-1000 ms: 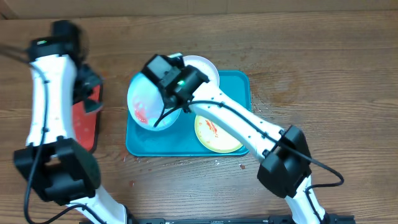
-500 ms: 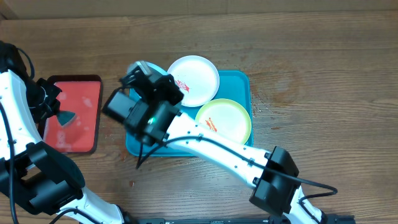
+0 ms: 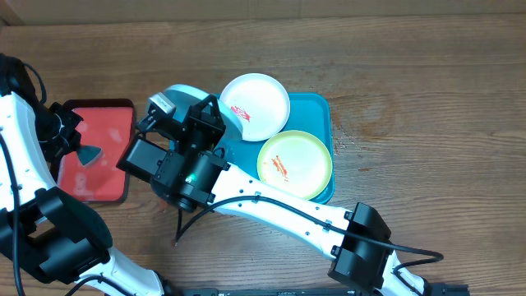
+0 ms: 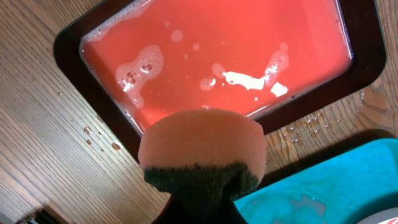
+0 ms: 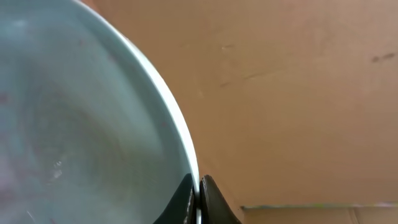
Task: Clean dirty plates on tray and stack at the side
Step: 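Lift the light-blue plate with the right gripper and place it right of the tray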
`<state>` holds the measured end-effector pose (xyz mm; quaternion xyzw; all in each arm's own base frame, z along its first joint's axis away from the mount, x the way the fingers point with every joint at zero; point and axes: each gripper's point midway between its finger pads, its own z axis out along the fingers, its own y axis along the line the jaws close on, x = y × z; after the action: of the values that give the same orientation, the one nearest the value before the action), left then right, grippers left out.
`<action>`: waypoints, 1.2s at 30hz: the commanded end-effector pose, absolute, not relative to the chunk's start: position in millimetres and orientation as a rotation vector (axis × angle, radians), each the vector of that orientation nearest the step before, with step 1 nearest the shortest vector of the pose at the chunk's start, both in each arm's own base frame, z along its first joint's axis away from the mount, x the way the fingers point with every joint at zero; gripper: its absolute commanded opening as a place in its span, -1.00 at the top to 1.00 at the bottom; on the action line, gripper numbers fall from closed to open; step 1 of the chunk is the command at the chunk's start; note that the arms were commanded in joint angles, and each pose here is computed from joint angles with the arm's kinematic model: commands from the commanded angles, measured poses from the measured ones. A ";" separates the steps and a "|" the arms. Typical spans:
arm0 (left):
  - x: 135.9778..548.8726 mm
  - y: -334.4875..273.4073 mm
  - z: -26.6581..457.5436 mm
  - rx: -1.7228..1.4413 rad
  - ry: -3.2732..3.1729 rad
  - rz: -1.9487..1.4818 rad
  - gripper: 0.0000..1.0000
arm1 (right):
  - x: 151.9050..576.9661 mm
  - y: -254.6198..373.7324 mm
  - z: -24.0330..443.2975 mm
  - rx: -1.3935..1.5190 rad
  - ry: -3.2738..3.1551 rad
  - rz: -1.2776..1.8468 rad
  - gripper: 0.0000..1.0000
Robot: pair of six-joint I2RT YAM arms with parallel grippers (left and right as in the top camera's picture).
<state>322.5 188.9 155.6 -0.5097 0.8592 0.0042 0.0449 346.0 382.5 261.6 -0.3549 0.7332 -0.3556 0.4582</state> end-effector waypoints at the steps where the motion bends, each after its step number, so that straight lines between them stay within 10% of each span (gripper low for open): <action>1: 326.0 187.0 165.9 -1.549 2.595 -0.011 0.91 | 338.3 403.4 223.3 -0.874 2.053 -0.469 0.92; 10: 327.1 184.8 165.9 -1.549 2.596 -0.032 0.92 | 378.1 330.0 253.5 -0.601 2.026 -0.720 0.93; 18: 327.3 184.9 165.9 -1.548 2.596 -0.032 0.91 | 385.8 344.5 180.5 -0.722 2.574 0.207 0.93; 25: 327.2 184.7 165.9 -1.548 2.596 -0.034 0.92 | 449.1 208.0 175.9 0.008 2.840 0.643 0.93; 36: 327.4 184.7 165.9 -1.548 2.596 -0.033 0.92 | 443.6 -12.7 91.6 0.707 2.955 0.315 0.93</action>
<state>323.9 184.8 155.6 -0.5092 0.8595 -0.0081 0.0431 454.5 2.0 105.7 0.2077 0.9710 0.1050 0.0552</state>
